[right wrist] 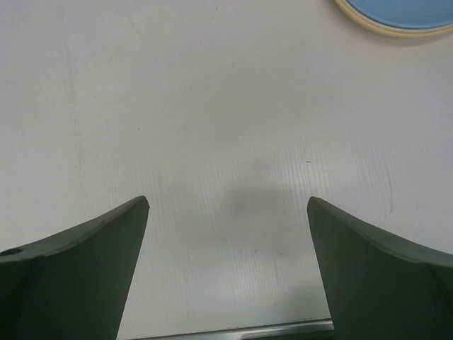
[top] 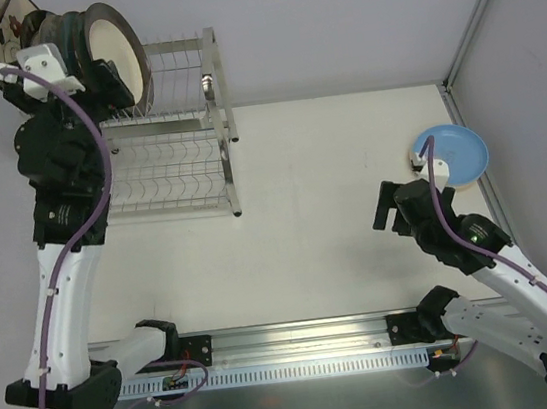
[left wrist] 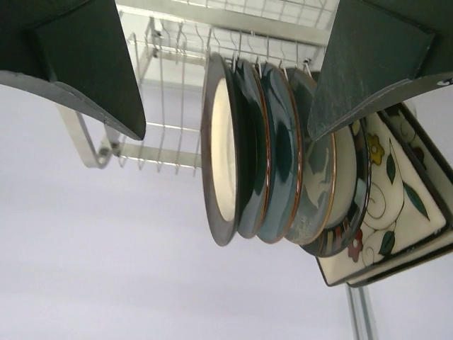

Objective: Load the plates into the dish rack
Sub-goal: Insert the plate into the dish rack, then grab a plate with the right arm

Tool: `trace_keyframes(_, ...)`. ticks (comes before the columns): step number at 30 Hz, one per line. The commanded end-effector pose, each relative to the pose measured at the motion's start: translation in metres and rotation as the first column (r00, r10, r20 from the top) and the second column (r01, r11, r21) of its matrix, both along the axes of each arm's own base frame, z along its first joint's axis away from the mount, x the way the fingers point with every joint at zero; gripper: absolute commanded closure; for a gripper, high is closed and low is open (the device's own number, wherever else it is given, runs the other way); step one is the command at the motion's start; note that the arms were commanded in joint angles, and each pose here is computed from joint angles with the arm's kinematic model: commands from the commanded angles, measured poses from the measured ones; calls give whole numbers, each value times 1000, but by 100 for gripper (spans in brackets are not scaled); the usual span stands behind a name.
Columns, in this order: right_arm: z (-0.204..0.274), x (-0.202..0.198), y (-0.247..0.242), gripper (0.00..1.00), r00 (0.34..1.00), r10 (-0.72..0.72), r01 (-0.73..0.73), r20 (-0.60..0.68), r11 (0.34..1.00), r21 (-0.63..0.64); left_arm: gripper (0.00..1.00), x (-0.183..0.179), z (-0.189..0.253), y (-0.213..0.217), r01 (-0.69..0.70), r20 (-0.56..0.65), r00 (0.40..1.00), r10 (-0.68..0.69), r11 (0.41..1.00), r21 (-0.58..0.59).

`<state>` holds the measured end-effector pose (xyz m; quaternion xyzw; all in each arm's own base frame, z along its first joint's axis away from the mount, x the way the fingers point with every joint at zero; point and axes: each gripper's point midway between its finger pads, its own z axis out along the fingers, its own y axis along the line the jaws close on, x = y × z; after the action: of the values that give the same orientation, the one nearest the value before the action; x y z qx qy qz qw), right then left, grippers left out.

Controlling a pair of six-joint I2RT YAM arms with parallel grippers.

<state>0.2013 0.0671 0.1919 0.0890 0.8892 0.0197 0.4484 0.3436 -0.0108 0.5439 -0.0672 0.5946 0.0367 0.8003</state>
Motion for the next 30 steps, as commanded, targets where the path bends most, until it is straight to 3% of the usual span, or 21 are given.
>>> trace_keyframes(1, 30, 13, -18, 0, 993, -81, 85, 80, 995, -54, 1, -25, -11, -21, 148, 4, 989, -148, 987, -59)
trace_keyframes(6, 37, 31, -39, 0, 976, -206, 210, 66, 975, -77, 1, -55, -56, -36, 256, -67, 962, -265, 959, -120)
trace_keyframes(11, 28, 51, -59, 0, 937, -350, 350, -2, 937, 7, 1, -75, -112, -46, 314, -163, 926, -341, 934, -168)
trace_keyframes(21, -23, 86, -140, 3, 700, -693, 712, -172, 696, 96, 1, -113, -243, -63, 380, -299, 835, -463, 876, -297)
trace_keyframes(25, -42, 102, -168, 7, 642, -738, 765, -209, 634, 114, 1, -125, -277, -66, 404, -316, 816, -484, 868, -287)
trace_keyframes(30, -49, 123, -200, 14, 638, -745, 769, -197, 631, 104, 1, -126, -320, -67, 395, -371, 790, -489, 868, -302)
